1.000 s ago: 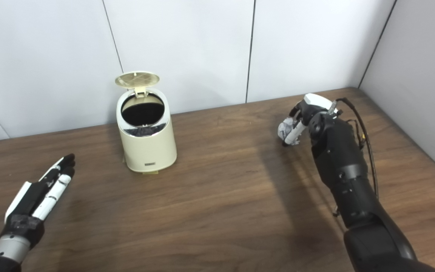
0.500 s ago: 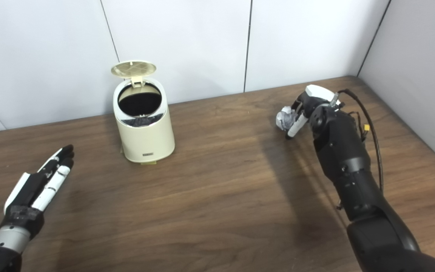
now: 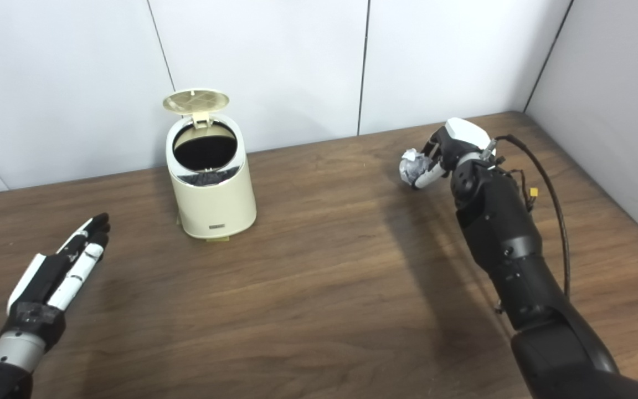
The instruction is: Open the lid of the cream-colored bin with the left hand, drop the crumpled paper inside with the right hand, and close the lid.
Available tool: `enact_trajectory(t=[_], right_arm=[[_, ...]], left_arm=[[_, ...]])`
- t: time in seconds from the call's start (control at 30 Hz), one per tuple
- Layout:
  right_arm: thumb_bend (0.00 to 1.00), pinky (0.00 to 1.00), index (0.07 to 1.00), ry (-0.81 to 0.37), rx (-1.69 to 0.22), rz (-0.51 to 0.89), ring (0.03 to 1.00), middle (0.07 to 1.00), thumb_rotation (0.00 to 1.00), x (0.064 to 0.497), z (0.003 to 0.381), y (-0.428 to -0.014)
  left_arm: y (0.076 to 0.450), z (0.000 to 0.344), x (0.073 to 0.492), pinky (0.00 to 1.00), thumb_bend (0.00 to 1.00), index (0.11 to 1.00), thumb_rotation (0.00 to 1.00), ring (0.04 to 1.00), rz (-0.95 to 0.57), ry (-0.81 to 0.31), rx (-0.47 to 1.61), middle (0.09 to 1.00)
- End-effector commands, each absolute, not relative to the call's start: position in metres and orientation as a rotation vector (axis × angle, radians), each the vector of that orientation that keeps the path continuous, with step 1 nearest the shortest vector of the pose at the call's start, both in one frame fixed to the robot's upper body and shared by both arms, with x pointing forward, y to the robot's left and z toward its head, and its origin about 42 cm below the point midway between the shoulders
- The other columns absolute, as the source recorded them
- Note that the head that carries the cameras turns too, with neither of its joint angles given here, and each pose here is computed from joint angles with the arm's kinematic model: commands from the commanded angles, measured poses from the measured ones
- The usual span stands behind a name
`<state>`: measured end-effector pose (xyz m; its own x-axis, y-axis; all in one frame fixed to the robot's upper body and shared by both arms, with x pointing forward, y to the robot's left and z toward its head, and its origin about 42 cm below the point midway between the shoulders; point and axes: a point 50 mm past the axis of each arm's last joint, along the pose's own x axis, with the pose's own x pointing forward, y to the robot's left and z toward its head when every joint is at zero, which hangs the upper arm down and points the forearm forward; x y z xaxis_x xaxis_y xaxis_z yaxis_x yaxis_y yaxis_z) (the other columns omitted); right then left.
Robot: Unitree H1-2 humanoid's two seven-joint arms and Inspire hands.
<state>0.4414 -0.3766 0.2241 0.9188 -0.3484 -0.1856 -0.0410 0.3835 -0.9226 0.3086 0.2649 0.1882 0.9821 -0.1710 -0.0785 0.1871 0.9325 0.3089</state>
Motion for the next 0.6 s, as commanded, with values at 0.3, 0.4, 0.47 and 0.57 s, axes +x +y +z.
enact_trajectory(t=[0.3,0.4,0.47,0.57], right_arm=[[0.51,0.39,0.473,0.105,-1.170,-0.294,0.436,0.545,0.00,0.434,0.278,-0.365],[0.52,0.41,0.490,0.054,-1.165,-0.277,0.421,0.512,0.00,0.427,0.290,-0.354],[0.51,0.36,0.529,0.019,-1.152,-0.250,0.391,0.492,0.00,0.423,0.296,-0.347],[0.51,0.34,0.538,-0.053,-1.139,-0.210,0.378,0.489,0.00,0.416,0.304,-0.331]], left_arm=[[0.263,0.199,0.310,0.98,0.50,1.000,0.75,0.981,-0.178,-0.024,0.327,0.965],[0.260,0.198,0.309,0.97,0.50,1.000,0.75,0.983,-0.180,-0.022,0.319,0.967],[0.259,0.196,0.308,0.97,0.50,1.000,0.75,0.986,-0.183,-0.017,0.322,0.972],[0.255,0.193,0.307,0.94,0.49,0.998,0.76,0.973,-0.182,-0.020,0.337,0.965]])
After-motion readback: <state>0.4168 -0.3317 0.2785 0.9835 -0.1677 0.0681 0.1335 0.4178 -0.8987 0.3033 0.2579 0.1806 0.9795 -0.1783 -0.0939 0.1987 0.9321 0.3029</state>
